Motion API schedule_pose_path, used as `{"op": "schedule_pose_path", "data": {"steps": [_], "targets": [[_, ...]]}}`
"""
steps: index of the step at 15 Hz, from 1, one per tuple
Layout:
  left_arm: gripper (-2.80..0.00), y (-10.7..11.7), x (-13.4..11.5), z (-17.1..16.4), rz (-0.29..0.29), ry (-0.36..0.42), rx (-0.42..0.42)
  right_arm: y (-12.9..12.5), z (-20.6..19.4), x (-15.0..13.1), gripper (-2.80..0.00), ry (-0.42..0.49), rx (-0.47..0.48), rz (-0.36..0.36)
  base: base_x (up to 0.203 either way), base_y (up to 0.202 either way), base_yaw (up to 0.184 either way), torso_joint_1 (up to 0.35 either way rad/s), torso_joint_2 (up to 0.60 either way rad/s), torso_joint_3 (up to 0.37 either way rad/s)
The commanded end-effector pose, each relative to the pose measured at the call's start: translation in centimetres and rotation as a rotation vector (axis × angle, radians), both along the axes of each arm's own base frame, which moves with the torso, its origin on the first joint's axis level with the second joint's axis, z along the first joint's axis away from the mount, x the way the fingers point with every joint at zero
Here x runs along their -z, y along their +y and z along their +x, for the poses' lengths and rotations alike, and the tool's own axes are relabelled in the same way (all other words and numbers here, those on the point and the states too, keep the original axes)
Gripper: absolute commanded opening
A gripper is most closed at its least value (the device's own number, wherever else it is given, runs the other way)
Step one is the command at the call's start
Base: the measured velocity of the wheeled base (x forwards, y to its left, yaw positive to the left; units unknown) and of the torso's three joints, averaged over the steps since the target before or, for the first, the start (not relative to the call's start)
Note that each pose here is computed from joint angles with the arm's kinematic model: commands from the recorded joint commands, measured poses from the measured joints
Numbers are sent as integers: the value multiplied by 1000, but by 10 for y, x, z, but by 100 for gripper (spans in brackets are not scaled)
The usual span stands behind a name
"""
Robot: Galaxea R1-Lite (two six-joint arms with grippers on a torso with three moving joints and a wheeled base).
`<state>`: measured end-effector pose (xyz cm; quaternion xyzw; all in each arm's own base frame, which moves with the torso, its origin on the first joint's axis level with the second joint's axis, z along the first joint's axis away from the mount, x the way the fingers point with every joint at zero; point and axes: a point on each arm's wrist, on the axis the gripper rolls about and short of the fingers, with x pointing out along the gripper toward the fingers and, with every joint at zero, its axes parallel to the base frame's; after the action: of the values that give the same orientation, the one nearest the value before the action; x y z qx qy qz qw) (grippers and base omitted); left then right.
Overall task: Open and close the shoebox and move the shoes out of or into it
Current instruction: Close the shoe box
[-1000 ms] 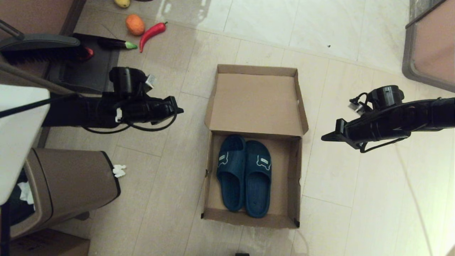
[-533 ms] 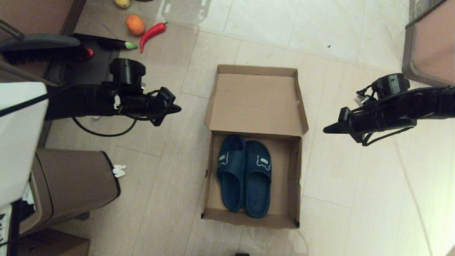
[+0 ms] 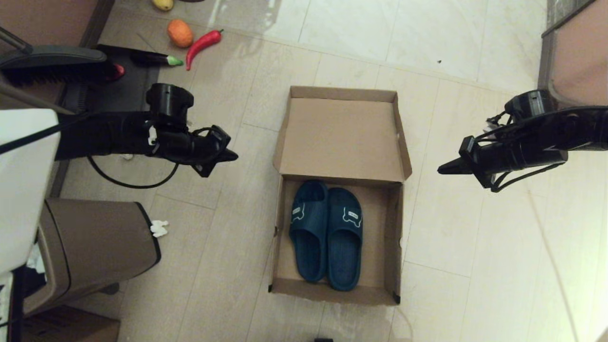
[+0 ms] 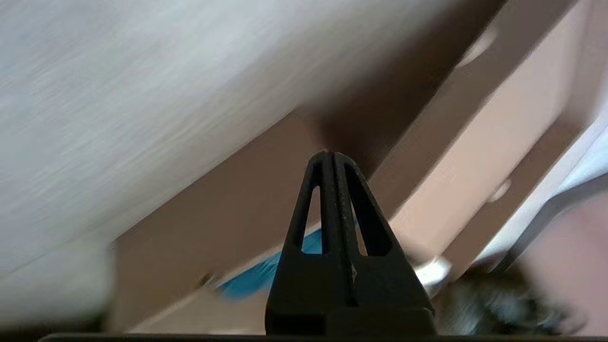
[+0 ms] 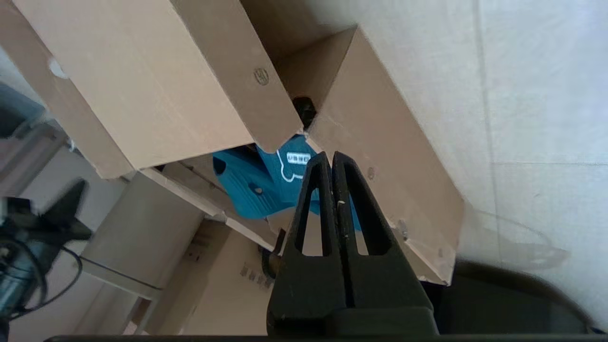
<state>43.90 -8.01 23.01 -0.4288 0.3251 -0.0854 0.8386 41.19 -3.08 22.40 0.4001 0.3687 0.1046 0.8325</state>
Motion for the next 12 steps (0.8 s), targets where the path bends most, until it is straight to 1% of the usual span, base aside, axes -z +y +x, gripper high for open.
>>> {"op": "schedule_pose_path", "data": {"steps": [1,2,3,4,6,7,8,9,10,11,12], "targets": [[-280,3,-7,-9,-14,-10,191,-6,-12,-16,-280,-29,16,-1,0,0,0,0,0,0],[-280,5,-6,-9,-11,-29,274,-11,-15,-19,-280,-34,28,-4,0,0,0,0,0,0],[-280,6,1,-5,-5,-33,314,-14,-14,-18,-280,-35,31,-8,0,0,0,0,0,0],[-280,5,13,3,6,-26,323,-16,-8,-12,-280,-31,27,-18,0,0,0,0,0,0],[-280,9,25,17,15,-83,323,-21,10,0,-280,-49,7,-50,0,0,0,0,0,0],[-280,9,29,24,11,-127,332,-24,21,4,-280,-65,6,-57,0,0,0,0,0,0],[-280,8,29,28,-2,-173,355,-28,28,4,-280,-102,2,-59,0,0,0,0,0,0],[-280,5,30,29,-18,-191,388,-28,31,5,-280,-127,-18,-40,0,0,0,0,0,0],[-280,1,35,32,-30,-194,418,-28,33,10,-280,-124,-55,-3,0,0,0,0,0,0],[-280,-9,38,34,-30,-215,440,-28,37,16,-280,-119,-96,38,0,0,0,0,0,0],[-280,-16,46,39,-20,-236,447,-28,41,24,-280,-111,-116,60,0,0,0,0,0,0]]}}
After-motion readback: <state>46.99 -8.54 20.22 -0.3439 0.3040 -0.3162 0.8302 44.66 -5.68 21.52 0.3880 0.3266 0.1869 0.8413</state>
